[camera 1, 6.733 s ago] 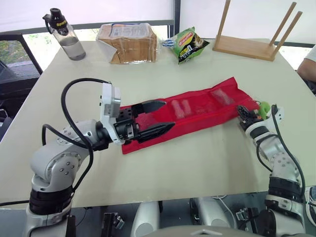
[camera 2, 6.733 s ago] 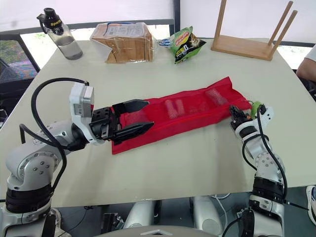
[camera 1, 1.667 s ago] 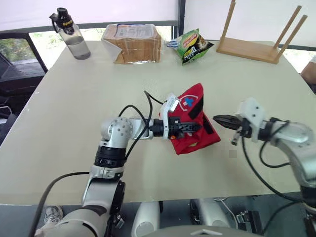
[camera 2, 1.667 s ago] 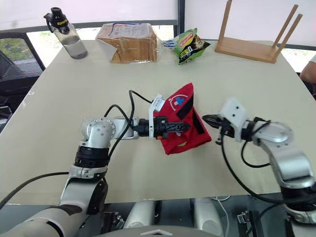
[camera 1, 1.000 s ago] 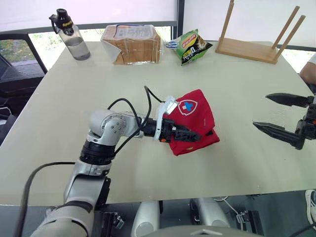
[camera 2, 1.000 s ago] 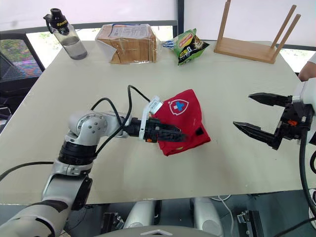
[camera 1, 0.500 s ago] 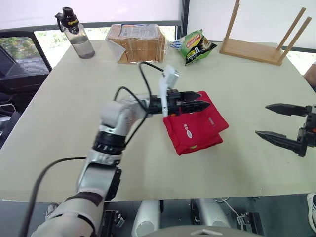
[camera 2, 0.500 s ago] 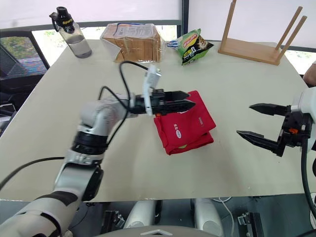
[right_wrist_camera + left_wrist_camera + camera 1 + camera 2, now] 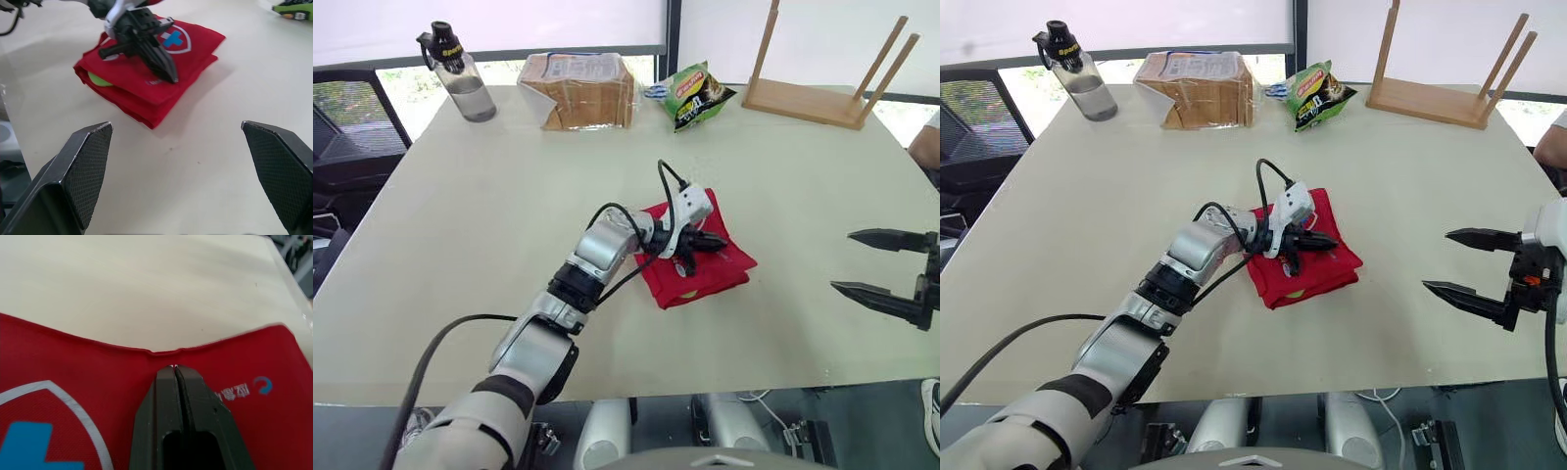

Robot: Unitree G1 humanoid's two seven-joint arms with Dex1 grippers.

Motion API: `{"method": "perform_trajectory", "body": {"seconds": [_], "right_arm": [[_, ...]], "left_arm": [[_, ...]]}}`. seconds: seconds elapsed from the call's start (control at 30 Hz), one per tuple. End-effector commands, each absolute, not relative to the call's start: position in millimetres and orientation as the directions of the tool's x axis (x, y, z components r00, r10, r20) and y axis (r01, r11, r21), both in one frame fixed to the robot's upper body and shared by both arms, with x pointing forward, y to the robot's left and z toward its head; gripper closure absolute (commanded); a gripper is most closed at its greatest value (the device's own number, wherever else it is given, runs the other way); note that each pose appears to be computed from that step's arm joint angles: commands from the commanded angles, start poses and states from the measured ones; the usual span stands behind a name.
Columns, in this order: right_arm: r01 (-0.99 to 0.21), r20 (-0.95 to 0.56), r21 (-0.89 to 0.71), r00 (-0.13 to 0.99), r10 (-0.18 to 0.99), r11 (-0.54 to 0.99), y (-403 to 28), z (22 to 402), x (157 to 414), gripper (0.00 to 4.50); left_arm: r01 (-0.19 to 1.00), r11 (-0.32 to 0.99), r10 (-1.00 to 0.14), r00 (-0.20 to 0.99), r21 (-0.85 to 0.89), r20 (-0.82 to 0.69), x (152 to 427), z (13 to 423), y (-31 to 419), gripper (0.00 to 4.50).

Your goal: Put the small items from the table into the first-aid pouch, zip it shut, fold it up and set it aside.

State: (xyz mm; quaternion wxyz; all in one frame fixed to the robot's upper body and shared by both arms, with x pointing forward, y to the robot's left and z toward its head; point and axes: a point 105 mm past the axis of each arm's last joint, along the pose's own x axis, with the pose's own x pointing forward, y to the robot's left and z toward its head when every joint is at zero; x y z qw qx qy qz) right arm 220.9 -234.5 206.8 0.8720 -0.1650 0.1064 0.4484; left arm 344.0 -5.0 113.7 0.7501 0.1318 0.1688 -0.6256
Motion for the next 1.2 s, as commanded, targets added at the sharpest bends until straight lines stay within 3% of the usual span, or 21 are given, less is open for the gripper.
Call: {"method": "perform_trajectory", "body": {"seconds": [0.03,0.1,0.23,0.33,0.47,0.57,0.7,0.87,0.97,1.07,1.13,1.2], "right_arm": [[-0.807,-0.319,-0.241,0.59,0.741,0.539,-237.0,216.2,220.7,0.0],[-0.804,-0.316,-0.24,0.595,0.739,0.544,-236.7,214.2,222.3,0.0],[-0.802,-0.311,-0.238,0.598,0.739,0.548,-235.5,211.8,223.5,0.0],[-0.801,-0.31,-0.237,0.598,0.739,0.55,-235.4,211.3,223.4,0.0],[-0.802,-0.303,-0.235,0.598,0.742,0.55,-233.2,211.0,223.4,0.0],[-0.802,-0.295,-0.229,0.598,0.746,0.552,-232.1,210.9,223.4,0.0],[-0.802,-0.291,-0.224,0.597,0.747,0.554,-230.6,207.7,226.3,0.0],[-0.805,-0.286,-0.222,0.594,0.752,0.551,-227.8,208.2,228.3,0.0],[-0.804,-0.284,-0.173,0.594,0.753,0.569,-225.8,206.0,230.4,0.0],[-0.802,-0.293,-0.075,0.585,0.756,0.592,-218.0,201.2,236.7,0.0],[-0.785,-0.277,0.014,0.592,0.757,0.619,-209.8,197.0,250.3,0.0],[-0.773,-0.257,0.093,0.59,0.765,0.627,-198.3,194.3,264.6,0.0]], "left_arm": [[0.982,0.148,-0.867,0.072,-0.116,-0.493,327.6,78.7,7.2,4.4],[0.989,0.05,-0.896,-0.019,-0.142,-0.444,311.7,88.5,-3.9,4.4],[0.994,0.057,-0.889,0.009,-0.091,-0.458,313.7,84.4,-9.9,4.4],[0.996,0.003,-0.904,-0.036,-0.091,-0.425,304.4,92.2,-16.4,4.4],[0.976,0.168,-0.98,0.151,-0.136,-0.131,334.6,152.1,-33.8,4.4],[0.945,0.301,-0.954,0.296,-0.13,-0.058,361.9,173.5,-28.9,4.4],[0.886,0.462,-0.869,0.443,-0.039,-0.218,393.3,144.4,-16.0,4.4],[0.852,0.523,-0.794,0.486,-0.002,-0.365,407.5,112.9,-5.3,4.4],[0.817,0.576,-0.749,0.544,0.032,-0.379,418.3,108.1,4.8,4.4],[0.783,0.622,-0.767,0.603,-0.021,-0.22,428.9,133.3,7.8,4.4],[0.821,0.556,-0.829,0.558,-0.128,-0.025,423.3,165.6,10.5,4.4],[0.855,0.501,-0.856,0.512,-0.136,0.067,412.3,180.3,26.3,4.04]]}}
